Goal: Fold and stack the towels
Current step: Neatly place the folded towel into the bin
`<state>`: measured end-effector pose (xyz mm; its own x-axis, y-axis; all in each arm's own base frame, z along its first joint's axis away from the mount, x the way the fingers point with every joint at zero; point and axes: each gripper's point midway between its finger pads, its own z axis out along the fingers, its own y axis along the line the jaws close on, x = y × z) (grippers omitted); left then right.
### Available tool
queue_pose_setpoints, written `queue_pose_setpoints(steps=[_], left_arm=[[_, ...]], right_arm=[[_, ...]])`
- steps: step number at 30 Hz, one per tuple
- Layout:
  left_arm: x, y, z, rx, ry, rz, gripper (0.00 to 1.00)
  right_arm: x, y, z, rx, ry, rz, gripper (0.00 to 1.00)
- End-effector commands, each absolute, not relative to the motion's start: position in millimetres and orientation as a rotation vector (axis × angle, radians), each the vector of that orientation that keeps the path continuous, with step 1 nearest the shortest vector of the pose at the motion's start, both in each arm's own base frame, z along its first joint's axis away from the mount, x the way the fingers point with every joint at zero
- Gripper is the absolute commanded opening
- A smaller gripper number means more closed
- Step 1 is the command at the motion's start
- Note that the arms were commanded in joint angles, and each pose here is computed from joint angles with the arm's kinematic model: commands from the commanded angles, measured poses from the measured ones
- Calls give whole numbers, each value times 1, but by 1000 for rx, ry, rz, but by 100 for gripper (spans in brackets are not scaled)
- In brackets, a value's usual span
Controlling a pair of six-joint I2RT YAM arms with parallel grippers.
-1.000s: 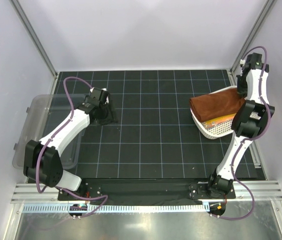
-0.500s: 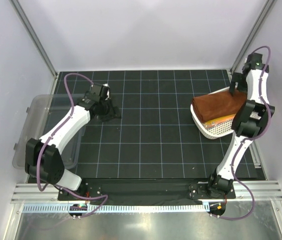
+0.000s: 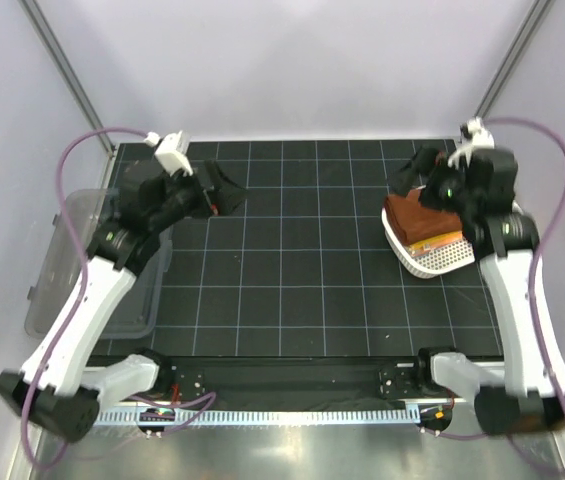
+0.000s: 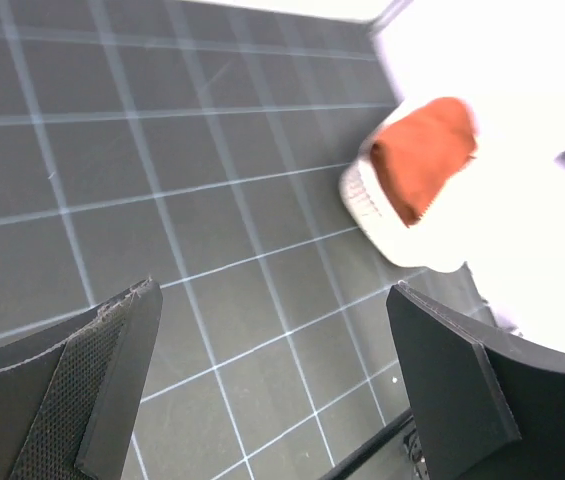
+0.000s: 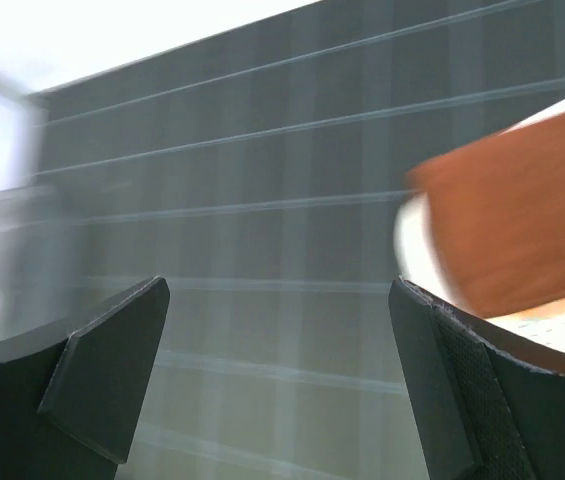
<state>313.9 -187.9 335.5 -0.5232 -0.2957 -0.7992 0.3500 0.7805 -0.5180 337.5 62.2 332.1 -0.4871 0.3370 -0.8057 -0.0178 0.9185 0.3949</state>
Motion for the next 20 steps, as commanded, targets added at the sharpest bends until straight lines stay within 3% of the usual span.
queue_pose_setpoints(steps=[1, 13, 20], left_arm=[[287, -191, 374, 168, 1747, -895, 100], [256, -185, 330, 194, 1888, -899, 100], [249, -188, 346, 210, 1857, -939, 100]], right_arm=[[297, 120, 336, 201, 1924, 905, 100], [270, 109, 328, 216, 1894, 840, 100], [270, 105, 328, 197, 1887, 801, 100]])
